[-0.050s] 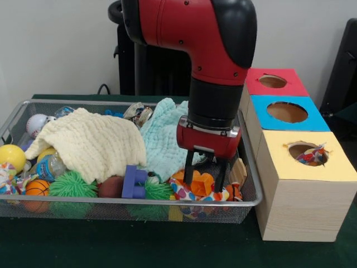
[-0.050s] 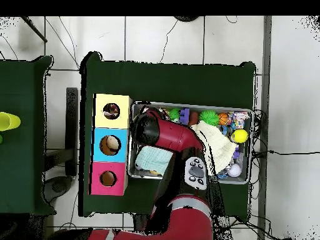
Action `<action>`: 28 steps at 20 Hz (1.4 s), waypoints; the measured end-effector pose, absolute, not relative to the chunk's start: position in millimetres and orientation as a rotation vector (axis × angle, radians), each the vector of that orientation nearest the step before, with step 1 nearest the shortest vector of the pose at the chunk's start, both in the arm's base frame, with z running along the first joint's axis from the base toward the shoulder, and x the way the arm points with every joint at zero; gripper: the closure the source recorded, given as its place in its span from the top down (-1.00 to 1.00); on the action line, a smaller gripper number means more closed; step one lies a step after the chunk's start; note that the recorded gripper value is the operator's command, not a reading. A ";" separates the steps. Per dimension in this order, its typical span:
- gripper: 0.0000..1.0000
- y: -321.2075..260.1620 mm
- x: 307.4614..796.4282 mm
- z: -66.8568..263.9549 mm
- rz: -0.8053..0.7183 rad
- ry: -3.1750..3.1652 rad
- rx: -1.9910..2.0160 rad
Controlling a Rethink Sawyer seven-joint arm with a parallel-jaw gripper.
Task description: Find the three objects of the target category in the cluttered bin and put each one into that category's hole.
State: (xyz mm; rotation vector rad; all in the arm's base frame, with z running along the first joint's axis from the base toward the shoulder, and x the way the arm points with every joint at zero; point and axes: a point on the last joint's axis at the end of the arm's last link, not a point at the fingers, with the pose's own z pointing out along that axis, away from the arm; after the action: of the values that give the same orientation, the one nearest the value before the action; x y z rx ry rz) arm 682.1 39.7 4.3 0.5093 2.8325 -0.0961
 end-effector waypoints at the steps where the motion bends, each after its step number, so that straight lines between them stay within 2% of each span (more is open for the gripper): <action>1: 1.00 39.8 680.8 1.1 -0.098 2.834 0.509; 12: 1.00 40.3 673.4 -22.4 -0.109 2.839 0.504; 28: 1.00 53.1 684.0 -33.2 -0.050 2.798 0.495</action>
State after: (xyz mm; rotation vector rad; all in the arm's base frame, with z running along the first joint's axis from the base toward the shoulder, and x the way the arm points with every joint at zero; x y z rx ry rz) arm 684.0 53.1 -33.2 0.4954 2.7979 -0.0498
